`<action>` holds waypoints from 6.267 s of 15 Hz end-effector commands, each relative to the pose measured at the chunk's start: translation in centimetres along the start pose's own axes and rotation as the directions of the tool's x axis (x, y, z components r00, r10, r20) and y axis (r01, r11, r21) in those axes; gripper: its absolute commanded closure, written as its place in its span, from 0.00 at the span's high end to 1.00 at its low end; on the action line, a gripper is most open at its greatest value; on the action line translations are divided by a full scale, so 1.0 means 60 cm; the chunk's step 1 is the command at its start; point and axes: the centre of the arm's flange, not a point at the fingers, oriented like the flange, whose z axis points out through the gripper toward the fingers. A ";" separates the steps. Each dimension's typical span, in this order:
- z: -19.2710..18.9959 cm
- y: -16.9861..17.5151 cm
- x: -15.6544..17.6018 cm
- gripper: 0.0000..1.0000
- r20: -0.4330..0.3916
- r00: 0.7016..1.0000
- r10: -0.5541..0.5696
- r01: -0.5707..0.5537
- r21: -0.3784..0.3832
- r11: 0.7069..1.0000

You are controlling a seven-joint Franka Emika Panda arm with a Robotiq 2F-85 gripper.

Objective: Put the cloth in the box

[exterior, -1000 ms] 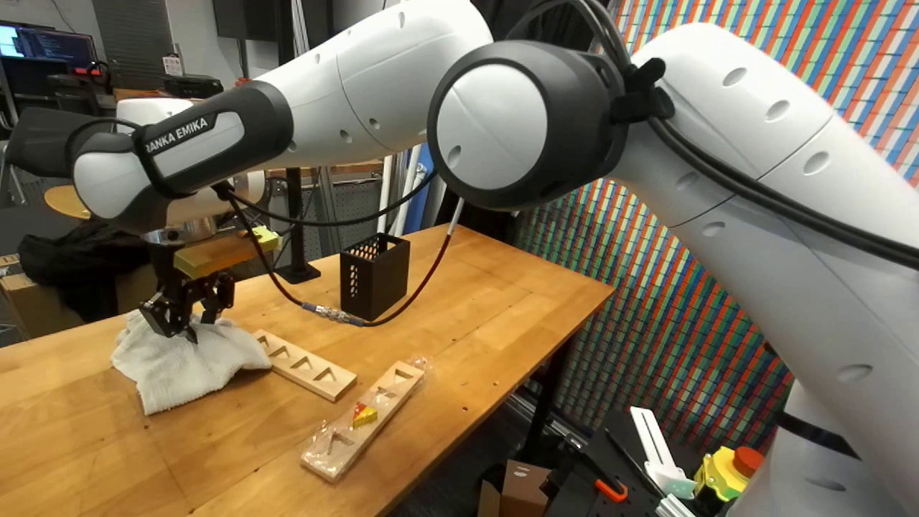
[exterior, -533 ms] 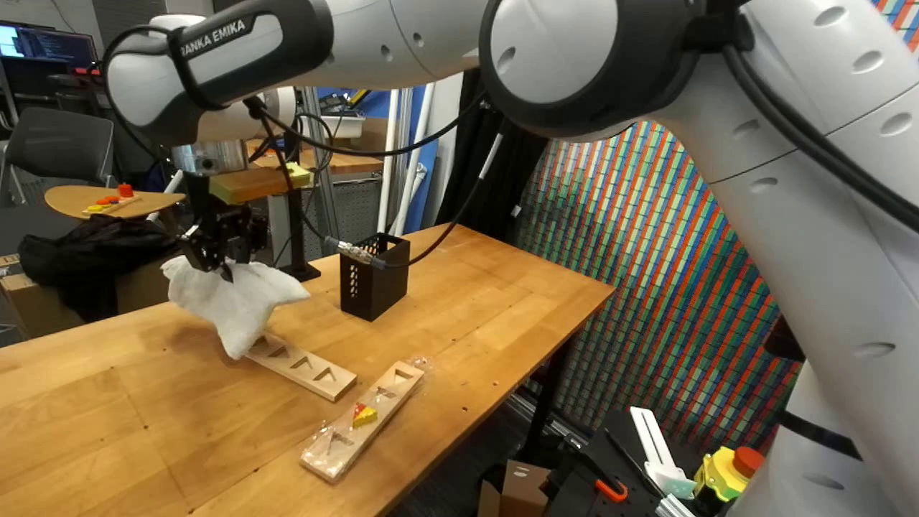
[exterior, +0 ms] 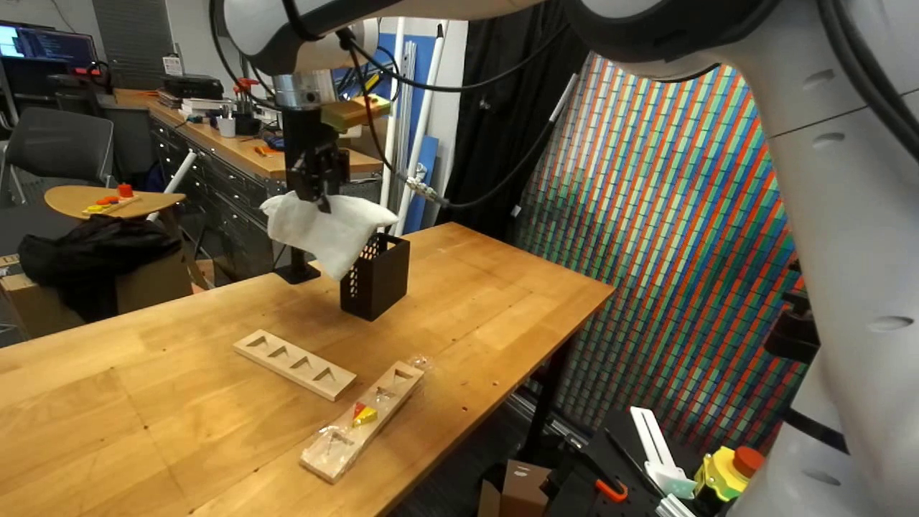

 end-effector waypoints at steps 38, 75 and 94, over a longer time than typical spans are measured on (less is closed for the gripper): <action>0.153 0.149 -0.074 0.06 -0.103 0.994 -0.035 0.050 0.148 0.988; 0.171 0.262 -0.163 0.38 -0.007 0.999 -0.048 0.049 0.194 0.980; 0.053 0.287 -0.215 0.00 -0.021 0.999 -0.045 0.045 0.023 0.999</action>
